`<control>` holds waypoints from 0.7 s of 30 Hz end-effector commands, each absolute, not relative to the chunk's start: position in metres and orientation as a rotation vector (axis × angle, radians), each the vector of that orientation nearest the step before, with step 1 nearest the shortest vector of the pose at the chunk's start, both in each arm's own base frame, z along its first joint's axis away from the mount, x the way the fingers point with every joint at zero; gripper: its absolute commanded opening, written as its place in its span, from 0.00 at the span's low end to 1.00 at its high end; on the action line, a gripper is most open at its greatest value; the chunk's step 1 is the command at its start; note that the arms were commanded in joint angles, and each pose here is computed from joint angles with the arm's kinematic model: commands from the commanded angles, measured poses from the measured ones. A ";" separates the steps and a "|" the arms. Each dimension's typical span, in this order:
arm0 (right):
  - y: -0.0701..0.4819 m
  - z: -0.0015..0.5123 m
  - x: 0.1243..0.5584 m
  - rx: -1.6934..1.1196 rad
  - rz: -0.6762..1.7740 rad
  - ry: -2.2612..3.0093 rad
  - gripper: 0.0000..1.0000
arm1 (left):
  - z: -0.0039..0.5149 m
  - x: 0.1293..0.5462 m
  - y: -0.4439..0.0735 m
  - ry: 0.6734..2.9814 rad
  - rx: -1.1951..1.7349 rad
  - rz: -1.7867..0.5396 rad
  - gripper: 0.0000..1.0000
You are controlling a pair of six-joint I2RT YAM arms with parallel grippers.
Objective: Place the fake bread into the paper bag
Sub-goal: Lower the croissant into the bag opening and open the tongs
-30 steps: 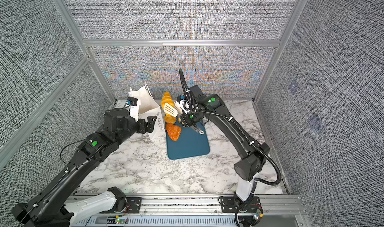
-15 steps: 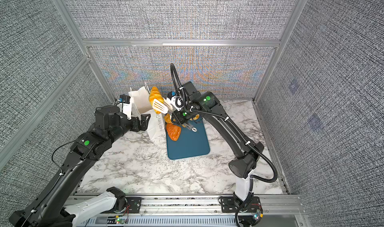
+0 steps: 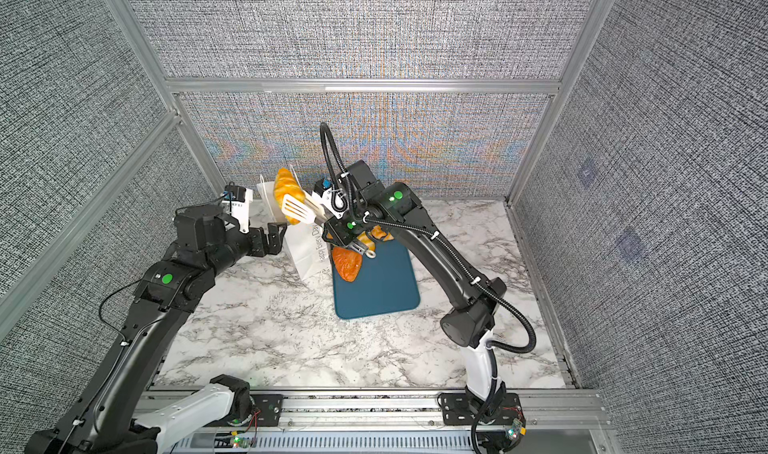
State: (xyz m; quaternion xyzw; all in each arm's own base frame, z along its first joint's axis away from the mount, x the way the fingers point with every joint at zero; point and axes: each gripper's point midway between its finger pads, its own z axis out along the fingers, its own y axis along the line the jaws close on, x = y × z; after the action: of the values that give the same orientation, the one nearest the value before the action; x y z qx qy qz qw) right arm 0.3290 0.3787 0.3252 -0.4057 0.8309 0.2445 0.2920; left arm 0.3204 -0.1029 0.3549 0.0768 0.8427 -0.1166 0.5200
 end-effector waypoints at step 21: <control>0.398 0.296 0.383 -0.956 0.514 2.222 0.43 | 0.335 0.340 -0.091 2.059 0.259 -0.310 0.99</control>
State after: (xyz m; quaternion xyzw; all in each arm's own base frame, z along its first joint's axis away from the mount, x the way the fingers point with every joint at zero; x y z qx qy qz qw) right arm 0.3746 0.3952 0.2905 -0.3774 0.8506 0.1982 0.3079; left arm 0.3375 -0.0909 0.3309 0.0977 0.8555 -0.1334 0.4907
